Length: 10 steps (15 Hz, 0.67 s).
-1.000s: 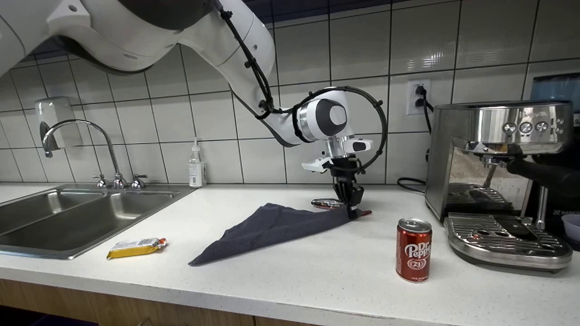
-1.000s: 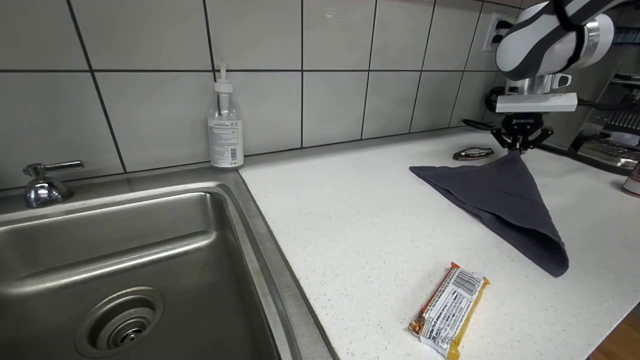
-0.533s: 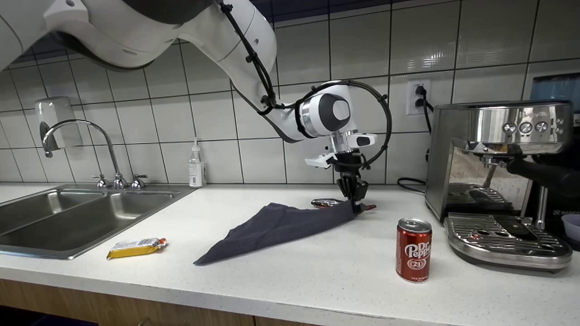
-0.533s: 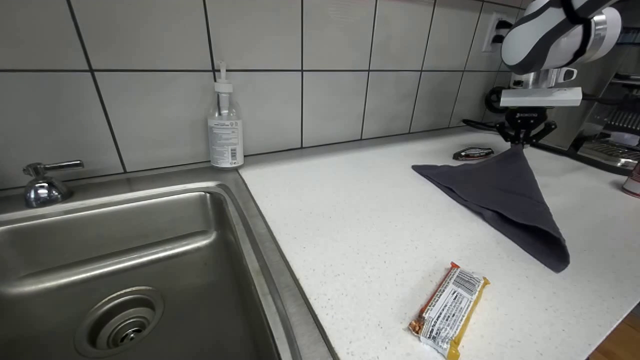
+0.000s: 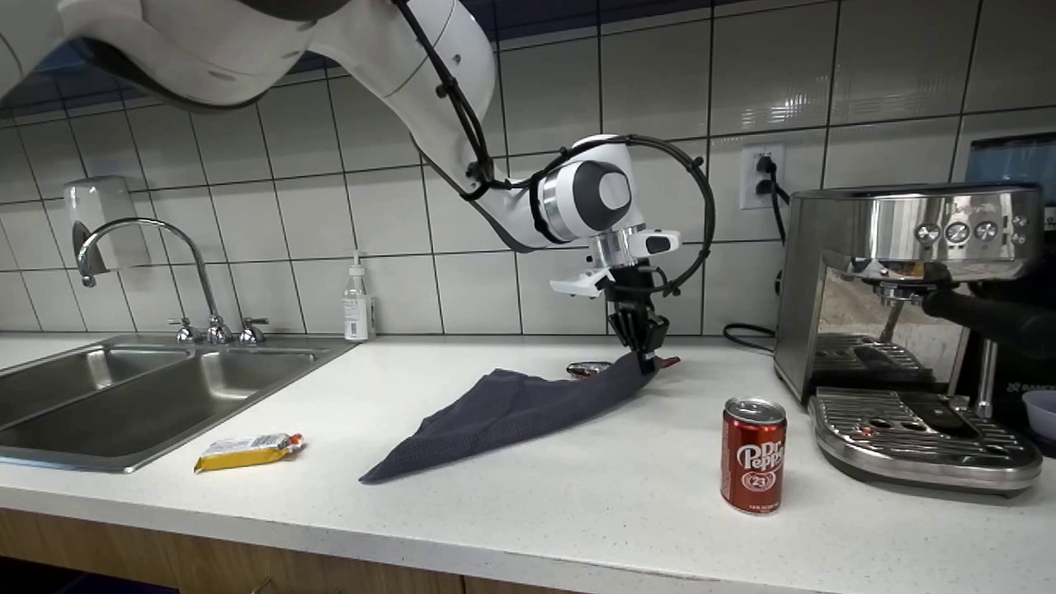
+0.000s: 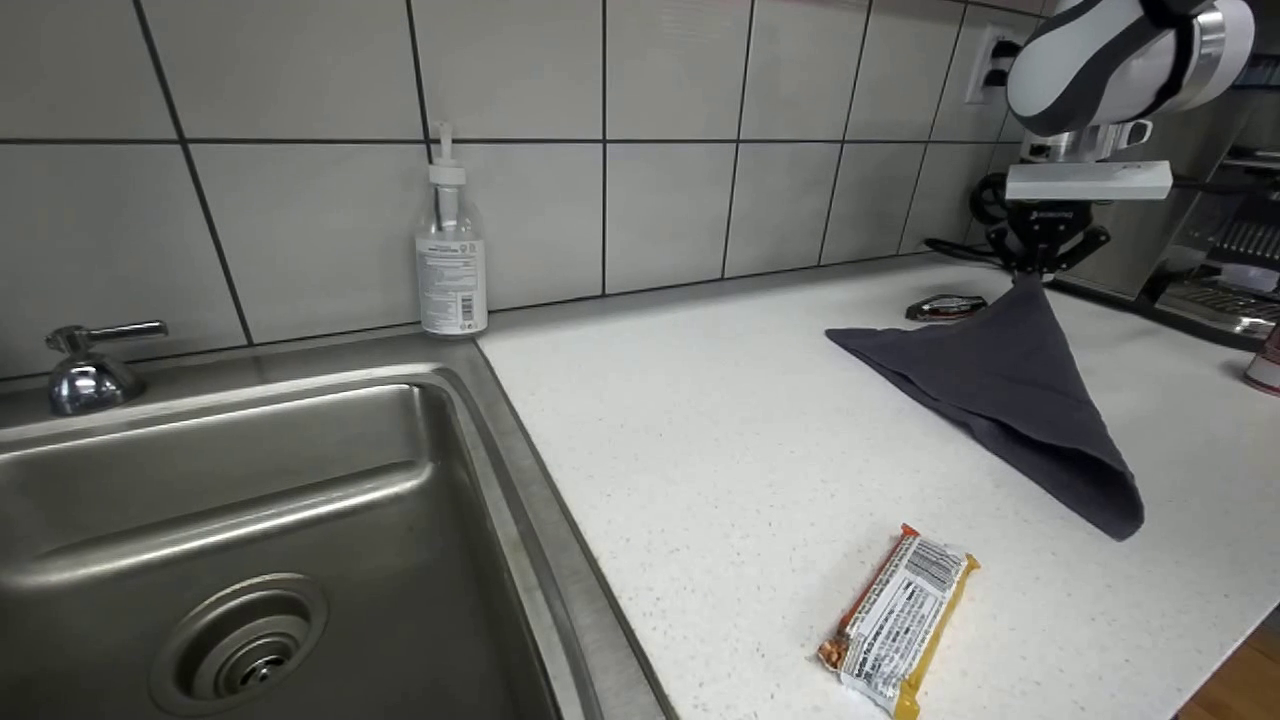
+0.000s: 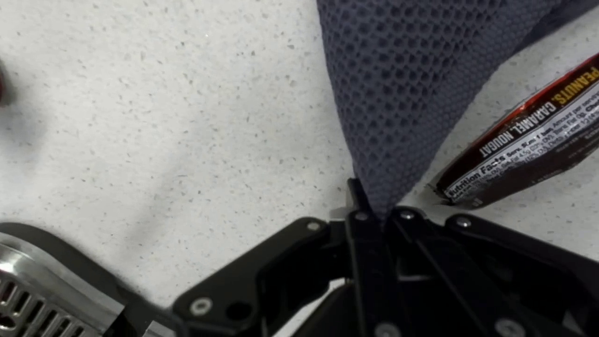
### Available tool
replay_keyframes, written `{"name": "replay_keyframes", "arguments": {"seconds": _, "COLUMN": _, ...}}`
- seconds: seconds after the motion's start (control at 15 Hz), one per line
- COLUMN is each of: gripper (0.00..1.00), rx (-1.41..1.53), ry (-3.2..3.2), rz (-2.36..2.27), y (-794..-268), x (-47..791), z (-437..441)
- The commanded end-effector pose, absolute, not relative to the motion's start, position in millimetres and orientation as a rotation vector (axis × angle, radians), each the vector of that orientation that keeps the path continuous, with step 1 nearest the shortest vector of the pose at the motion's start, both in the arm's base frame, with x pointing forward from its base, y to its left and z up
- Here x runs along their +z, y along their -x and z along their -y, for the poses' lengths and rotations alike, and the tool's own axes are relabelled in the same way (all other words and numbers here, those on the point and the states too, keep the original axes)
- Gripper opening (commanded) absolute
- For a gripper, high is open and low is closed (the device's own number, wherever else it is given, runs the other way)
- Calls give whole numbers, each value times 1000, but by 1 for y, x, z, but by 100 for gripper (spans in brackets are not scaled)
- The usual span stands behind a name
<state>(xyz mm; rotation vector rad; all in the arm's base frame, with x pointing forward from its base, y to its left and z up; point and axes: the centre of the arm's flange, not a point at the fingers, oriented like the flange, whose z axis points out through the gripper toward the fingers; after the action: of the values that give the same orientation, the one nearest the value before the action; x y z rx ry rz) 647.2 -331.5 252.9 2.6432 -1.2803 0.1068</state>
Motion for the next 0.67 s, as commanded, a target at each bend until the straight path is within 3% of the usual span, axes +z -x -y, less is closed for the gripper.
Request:
{"name": "replay_keyframes", "arguments": {"seconds": 0.0, "gripper": 1, "rx": 164, "ry": -2692, "rz": 1191, "y": -625, "x": 273, "z": 313}}
{"name": "replay_keyframes", "arguments": {"seconds": 0.6, "gripper": 1, "rx": 270, "ry": -2747, "rz": 1115, "y": -600, "x": 302, "z": 300}}
